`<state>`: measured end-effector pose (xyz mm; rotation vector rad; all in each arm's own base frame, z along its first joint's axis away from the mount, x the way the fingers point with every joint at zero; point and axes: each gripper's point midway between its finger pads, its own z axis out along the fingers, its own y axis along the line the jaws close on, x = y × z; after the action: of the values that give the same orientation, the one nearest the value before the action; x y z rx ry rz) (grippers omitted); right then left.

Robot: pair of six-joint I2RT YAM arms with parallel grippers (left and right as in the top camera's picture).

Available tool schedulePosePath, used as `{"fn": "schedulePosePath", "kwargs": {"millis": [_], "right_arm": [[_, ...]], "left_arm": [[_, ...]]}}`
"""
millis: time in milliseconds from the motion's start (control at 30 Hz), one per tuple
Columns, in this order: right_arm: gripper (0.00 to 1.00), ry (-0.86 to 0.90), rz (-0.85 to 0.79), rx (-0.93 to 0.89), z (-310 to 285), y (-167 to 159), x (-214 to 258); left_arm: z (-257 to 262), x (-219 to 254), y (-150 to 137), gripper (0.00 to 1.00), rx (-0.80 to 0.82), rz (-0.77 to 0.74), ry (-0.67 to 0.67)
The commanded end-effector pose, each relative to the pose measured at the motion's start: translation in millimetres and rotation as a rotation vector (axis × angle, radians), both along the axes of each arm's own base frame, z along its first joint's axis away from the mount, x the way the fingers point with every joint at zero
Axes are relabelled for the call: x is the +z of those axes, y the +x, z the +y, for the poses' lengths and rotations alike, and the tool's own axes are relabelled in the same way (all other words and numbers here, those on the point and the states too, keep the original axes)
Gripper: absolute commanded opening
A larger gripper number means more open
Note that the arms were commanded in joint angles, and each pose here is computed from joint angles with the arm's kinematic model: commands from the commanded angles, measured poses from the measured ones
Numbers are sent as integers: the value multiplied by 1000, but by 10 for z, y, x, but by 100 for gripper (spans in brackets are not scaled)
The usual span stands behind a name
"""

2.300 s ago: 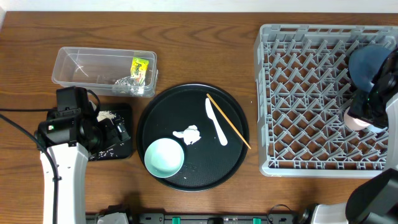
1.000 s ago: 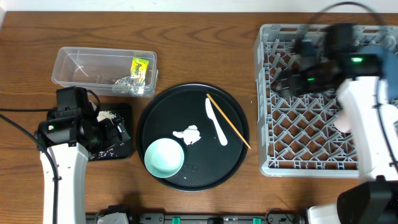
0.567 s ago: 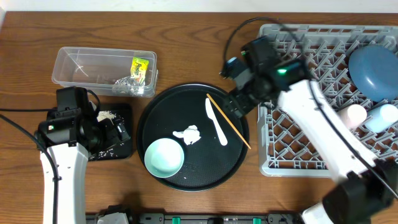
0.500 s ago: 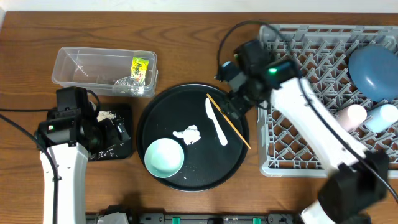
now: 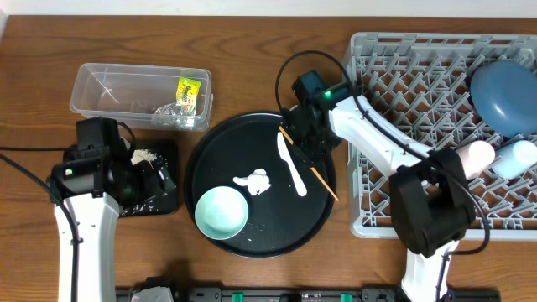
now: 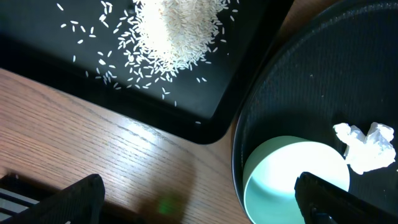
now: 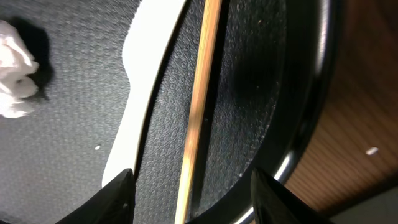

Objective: Sort waste into correct bins and load items into the dishwasher rack
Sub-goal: 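Carry chopstick with right gripper and drop it into rack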

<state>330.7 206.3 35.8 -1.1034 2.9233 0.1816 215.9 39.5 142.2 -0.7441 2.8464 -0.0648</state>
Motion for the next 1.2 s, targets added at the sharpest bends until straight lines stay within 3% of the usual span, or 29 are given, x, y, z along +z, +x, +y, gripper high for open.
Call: {"fn": "schedulePosePath", "kwargs": {"millis": [0,267,433,667,900,1033,1167], "right_arm": [[49,-25,26,11,-7,-27,-132],[30,-50,64,8,-30,-57,-320],[2,-50,65,-9,-28,-53,-320],[1,-15,5,-70,-27,84,5],[1,121,-240,-163,-175,469,1071],[1,151,-335,-251,-553,531,1510],[1,44,-343,-414,-1194,507,1597]], "left_arm": [[46,33,0,99,22,-4,17],[46,33,0,99,22,-4,17],[46,33,0,99,22,-4,17],[46,33,1,99,22,-5,17],[46,33,1,99,22,-5,17],[46,33,0,99,21,-4,17],[46,35,5,99,21,-6,18]]}}
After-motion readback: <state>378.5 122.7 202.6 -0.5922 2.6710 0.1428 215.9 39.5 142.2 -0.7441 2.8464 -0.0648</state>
